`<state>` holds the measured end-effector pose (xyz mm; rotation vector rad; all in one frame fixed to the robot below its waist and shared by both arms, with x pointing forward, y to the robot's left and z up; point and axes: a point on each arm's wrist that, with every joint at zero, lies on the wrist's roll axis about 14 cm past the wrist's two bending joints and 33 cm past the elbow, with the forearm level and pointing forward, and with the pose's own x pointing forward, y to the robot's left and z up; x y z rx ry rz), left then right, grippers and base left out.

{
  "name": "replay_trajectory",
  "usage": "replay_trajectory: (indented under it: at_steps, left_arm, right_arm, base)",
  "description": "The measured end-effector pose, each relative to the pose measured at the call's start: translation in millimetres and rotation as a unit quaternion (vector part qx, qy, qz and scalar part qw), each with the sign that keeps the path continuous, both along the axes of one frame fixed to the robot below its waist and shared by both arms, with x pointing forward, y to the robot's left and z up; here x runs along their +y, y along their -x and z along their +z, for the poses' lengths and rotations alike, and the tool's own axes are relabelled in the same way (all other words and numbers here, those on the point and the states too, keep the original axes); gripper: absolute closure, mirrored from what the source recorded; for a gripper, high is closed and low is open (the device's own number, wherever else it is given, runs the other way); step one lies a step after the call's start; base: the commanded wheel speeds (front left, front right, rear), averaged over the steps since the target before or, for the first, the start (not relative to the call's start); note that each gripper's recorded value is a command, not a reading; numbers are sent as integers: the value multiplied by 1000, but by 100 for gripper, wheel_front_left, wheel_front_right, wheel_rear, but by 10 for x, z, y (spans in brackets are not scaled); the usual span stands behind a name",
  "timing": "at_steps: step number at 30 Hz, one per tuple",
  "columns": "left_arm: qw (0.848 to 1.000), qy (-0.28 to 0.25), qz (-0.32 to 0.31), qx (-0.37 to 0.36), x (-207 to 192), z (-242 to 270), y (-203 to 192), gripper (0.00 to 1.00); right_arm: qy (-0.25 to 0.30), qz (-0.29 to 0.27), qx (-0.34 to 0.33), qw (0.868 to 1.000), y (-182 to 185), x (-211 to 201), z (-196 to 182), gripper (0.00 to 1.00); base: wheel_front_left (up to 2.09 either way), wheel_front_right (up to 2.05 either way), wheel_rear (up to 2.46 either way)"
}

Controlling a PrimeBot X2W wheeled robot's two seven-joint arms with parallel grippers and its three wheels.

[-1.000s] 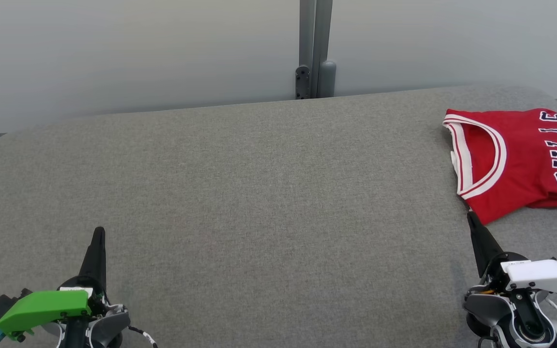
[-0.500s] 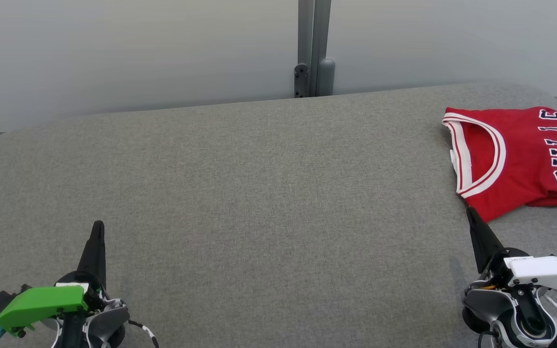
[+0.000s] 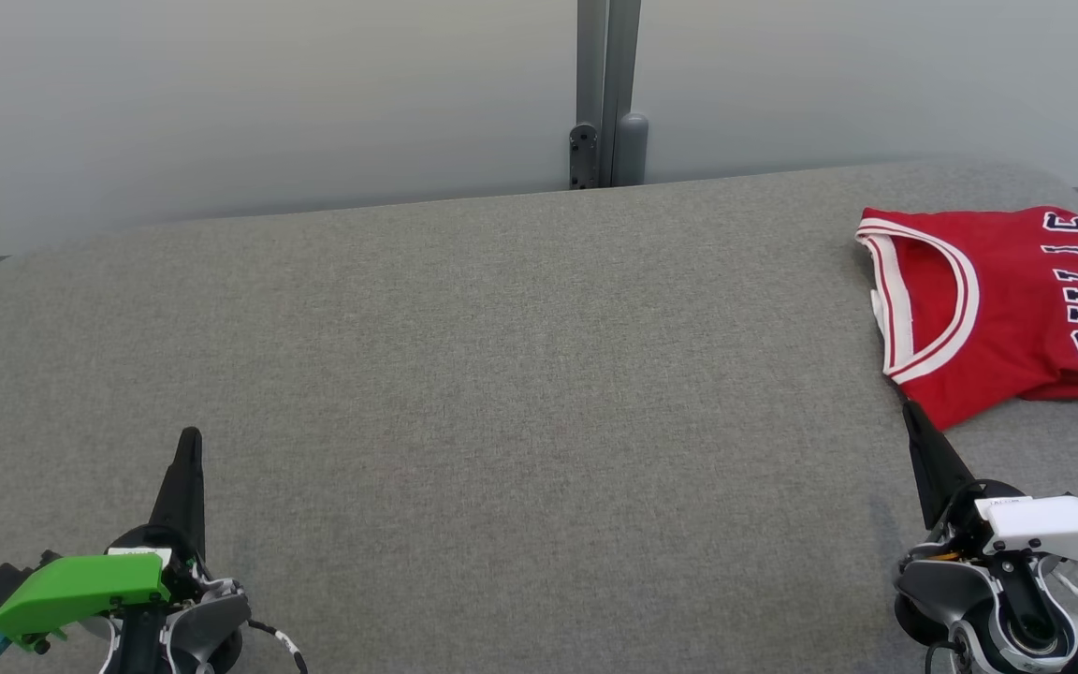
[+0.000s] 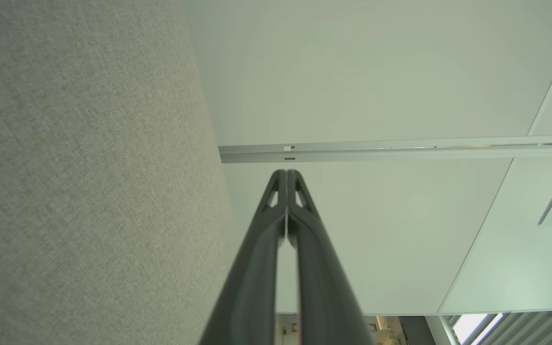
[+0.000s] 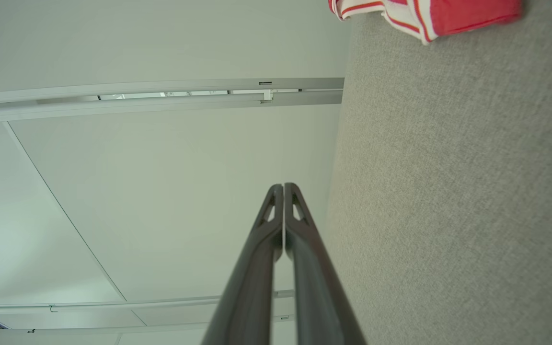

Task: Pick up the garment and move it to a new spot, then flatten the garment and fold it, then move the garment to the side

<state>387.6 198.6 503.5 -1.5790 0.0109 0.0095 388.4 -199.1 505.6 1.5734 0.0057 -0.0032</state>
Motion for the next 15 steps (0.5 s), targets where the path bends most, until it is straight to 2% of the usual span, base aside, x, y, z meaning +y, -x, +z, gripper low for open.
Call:
replay_trajectory:
  at_steps: [15]
  left_arm:
    - [1000,0,0,0,1,0,0,100]
  right_arm:
    - [0,0,0,1000,0,0,-1,100]
  base:
    - [0,0,0]
